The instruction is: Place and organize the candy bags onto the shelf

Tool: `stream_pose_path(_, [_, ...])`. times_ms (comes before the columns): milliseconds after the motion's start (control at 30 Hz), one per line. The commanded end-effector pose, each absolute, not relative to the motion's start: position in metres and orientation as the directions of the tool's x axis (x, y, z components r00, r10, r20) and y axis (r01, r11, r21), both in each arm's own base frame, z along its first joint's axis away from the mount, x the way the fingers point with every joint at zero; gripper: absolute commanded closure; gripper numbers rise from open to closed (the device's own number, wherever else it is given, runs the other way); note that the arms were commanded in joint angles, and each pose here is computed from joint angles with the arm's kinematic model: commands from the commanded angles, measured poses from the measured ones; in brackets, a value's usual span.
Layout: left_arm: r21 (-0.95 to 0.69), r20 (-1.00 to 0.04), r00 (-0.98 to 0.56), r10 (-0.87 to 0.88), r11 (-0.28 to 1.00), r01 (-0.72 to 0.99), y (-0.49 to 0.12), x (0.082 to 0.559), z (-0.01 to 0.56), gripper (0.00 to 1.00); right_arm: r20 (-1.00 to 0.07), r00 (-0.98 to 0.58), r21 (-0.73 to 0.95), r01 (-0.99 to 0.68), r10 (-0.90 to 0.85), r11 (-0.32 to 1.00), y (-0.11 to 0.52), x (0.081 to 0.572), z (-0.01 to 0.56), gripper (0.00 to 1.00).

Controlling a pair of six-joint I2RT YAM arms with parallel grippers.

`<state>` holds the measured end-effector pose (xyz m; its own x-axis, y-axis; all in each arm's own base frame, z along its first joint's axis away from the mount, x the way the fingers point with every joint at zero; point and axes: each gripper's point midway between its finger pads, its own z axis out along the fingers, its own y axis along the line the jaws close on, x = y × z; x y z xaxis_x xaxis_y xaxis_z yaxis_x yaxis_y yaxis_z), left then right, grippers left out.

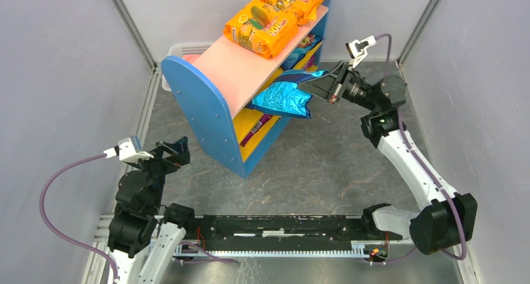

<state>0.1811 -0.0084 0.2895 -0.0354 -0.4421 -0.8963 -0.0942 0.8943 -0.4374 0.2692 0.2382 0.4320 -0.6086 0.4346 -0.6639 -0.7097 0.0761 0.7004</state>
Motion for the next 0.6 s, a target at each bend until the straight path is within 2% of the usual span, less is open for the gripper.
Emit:
stream_pose_path(0, [-0.409, -0.912, -0.007, -0.411, 0.909, -0.083, -0.007, 0.184, 0.297, 0.0, -0.731, -0.441, 0.539, -0.841, 0.52, 0.044, 0.244, 0.261, 0.486, 1.0])
stream_pose_path(233, [-0.406, -0.913, -0.01, -0.409, 0.91, -0.085, -0.007, 0.184, 0.297, 0.0, -0.718, -0.474, 0.569, -0.821, 0.509, 0.039, 0.279, 0.281, 0.468, 1.0])
stream_pose_path(433, [-0.406, -0.913, -0.012, -0.408, 0.91, -0.086, -0.007, 0.185, 0.296, 0.0, -0.727, -0.482, 0.623, -0.763, 0.489, 0.173, 0.304, 0.305, 0.422, 1.0])
stream_pose_path(567, [-0.406, -0.913, -0.011, -0.408, 0.91, -0.087, -0.007, 0.185, 0.297, 0.0, -0.681, -0.523, 0.687, -0.698, 0.512, 0.201, 0.31, 0.316, 0.387, 1.0])
